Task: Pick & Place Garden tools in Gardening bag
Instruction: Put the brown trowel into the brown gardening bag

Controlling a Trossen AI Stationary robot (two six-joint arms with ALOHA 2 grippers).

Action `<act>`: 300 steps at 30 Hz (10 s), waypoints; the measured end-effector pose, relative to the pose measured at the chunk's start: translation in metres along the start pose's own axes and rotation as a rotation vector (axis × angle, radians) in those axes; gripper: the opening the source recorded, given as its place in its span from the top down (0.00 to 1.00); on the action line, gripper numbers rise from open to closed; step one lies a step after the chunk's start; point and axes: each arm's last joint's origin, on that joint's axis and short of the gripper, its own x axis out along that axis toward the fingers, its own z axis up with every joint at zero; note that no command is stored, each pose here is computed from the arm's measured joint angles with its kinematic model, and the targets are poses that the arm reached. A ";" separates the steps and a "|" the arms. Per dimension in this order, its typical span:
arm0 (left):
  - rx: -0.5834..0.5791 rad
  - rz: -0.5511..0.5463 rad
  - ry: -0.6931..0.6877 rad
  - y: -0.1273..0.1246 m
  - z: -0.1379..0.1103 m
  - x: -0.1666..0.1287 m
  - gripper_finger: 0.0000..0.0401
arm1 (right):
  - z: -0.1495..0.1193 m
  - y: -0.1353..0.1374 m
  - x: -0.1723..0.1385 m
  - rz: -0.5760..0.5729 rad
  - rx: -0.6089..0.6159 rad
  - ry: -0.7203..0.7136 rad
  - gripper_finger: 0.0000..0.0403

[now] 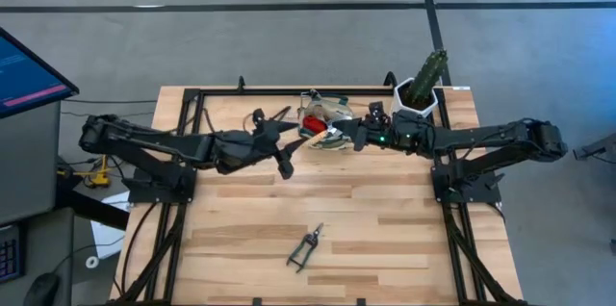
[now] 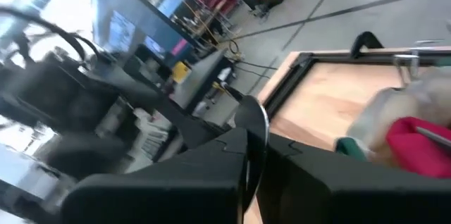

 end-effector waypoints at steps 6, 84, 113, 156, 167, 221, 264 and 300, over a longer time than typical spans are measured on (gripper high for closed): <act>-0.026 -0.003 -0.034 0.009 0.011 -0.013 0.51 | 0.000 -0.002 -0.015 -0.081 -0.044 0.059 1.00; -0.016 0.005 -0.024 0.021 0.018 -0.028 0.58 | -0.021 -0.052 0.013 -0.823 -0.517 0.318 1.00; 0.005 0.005 0.003 0.022 0.015 -0.028 0.58 | -0.019 -0.056 0.021 -0.727 -0.529 0.397 0.98; 0.011 0.008 0.010 0.022 0.014 -0.028 0.58 | 0.006 0.009 -0.006 -0.741 -0.690 0.734 0.98; 0.021 0.007 0.023 0.022 0.012 -0.028 0.58 | 0.021 -0.005 -0.002 -0.759 -0.619 0.743 1.00; 0.022 0.017 0.091 0.023 0.004 -0.028 0.58 | -0.035 -0.064 0.004 -0.418 -0.271 0.284 1.00; 0.004 0.017 0.097 0.023 0.004 -0.028 0.58 | 0.068 -0.086 0.054 -0.326 -0.416 0.725 1.00; 0.000 0.019 0.096 0.023 0.004 -0.028 0.58 | 0.082 -0.090 0.043 -0.223 -0.344 0.826 1.00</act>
